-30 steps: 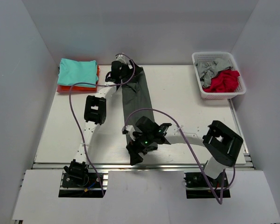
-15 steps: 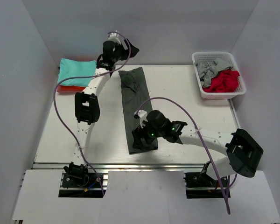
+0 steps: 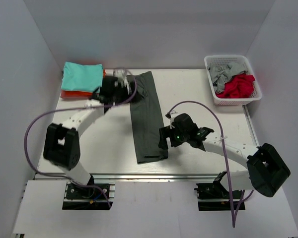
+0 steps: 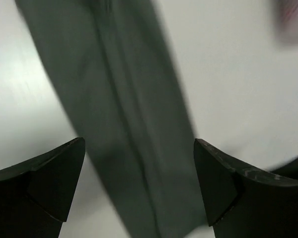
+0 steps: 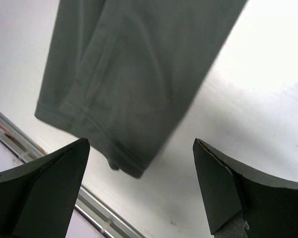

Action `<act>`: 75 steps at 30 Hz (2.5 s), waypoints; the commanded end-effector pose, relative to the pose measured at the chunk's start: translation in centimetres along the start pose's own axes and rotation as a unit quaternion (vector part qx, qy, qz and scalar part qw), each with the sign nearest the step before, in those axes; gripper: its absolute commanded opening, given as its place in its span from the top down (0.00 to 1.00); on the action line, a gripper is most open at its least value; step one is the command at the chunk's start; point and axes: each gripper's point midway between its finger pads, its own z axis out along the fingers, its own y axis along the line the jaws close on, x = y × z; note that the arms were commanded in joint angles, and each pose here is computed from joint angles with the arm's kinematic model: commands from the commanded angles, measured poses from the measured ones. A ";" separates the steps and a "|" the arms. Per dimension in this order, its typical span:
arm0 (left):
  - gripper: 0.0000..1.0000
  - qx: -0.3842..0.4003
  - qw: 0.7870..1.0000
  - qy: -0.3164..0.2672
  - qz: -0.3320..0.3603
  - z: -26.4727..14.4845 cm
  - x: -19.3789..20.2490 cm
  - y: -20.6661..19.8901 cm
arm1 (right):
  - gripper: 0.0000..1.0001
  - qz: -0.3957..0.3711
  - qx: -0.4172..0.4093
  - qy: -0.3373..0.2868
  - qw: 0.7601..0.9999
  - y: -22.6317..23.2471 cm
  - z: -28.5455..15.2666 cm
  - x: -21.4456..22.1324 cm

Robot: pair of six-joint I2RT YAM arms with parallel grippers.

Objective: Fold and stack the t-shirts
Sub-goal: Rotate the tshirt 90 degrees, then grab the bottom of the folded rectangular tshirt with both arms, then fold the folded rectangular tshirt in 1/3 of the way

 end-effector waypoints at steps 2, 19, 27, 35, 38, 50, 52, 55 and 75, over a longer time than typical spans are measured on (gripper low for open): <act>0.00 -0.036 0.992 0.111 -0.039 -4.5 12.1 1.2 | 0.10 -0.006 -0.034 0.035 0.999 0.4 -0.9 2.9; 0.16 0.048 0.946 0.318 -0.042 -12.5 31.2 -3.0 | 0.16 0.037 -0.087 0.088 0.992 1.4 0.5 7.1; 0.28 0.025 0.941 0.338 -0.011 -12.0 33.2 -2.7 | 0.30 0.051 -0.068 0.077 0.993 0.6 1.1 7.0; 0.57 -0.041 0.928 0.370 0.017 -11.5 35.6 -0.8 | 0.65 0.068 -0.047 0.068 0.994 -0.6 1.9 7.3; 0.69 -0.068 0.924 0.376 0.022 -11.6 35.8 -0.2 | 0.90 0.068 -0.042 0.066 0.995 -1.0 2.1 7.5; 1.00 -0.062 0.949 0.308 0.018 -11.5 30.8 -2.8 | 1.00 0.035 -0.054 0.024 0.998 -0.2 0.1 5.2; 1.00 -0.064 0.958 0.279 0.023 -11.0 28.9 -3.5 | 1.00 0.029 -0.046 0.001 0.999 -0.3 -0.1 3.7; 1.00 -0.079 0.966 0.245 0.020 -10.1 26.8 -3.3 | 1.00 0.017 -0.027 -0.022 0.999 -0.4 0.1 1.0; 1.00 -0.214 0.975 0.050 0.006 -4.9 12.5 -0.6 | 1.00 -0.002 0.069 -0.110 0.991 -3.1 2.1 -13.6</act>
